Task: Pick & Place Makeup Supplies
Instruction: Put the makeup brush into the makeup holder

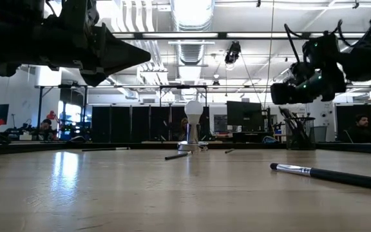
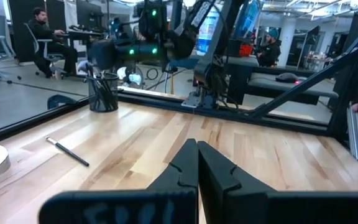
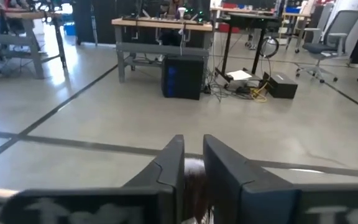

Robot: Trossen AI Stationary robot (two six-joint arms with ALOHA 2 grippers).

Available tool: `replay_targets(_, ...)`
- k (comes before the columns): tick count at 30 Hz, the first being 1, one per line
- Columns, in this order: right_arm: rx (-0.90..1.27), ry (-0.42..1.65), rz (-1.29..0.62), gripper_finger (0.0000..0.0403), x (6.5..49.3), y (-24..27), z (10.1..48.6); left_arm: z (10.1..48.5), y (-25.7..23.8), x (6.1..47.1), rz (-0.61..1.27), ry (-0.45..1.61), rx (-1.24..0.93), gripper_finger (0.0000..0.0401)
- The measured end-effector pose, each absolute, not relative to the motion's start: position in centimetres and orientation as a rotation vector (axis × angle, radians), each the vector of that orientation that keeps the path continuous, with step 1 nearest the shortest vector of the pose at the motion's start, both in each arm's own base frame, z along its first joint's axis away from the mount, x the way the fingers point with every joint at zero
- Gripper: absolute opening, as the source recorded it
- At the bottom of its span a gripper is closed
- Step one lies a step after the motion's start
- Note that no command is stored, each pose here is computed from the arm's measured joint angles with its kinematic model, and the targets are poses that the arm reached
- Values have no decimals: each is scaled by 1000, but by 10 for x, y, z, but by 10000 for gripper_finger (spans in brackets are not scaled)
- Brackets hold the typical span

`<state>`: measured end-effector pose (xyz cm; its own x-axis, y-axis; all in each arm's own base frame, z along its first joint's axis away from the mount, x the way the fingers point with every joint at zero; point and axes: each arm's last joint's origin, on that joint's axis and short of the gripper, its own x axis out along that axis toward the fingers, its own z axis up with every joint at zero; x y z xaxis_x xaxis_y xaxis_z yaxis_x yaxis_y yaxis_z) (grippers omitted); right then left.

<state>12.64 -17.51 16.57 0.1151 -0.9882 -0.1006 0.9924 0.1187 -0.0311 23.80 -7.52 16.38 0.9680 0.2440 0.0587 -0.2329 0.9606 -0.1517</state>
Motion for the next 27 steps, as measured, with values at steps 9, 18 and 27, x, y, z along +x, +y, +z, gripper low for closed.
replay_targets(9,15,191,-1303,9,130,-138,187,160,-72,240,259,-34,-149,0)
replay_targets(18,31,170,-1012,8,147,-85,197,155,-64,259,335,105,-247,0)
replay_targets(27,132,182,-739,8,158,-28,176,166,-59,287,447,263,-322,15)
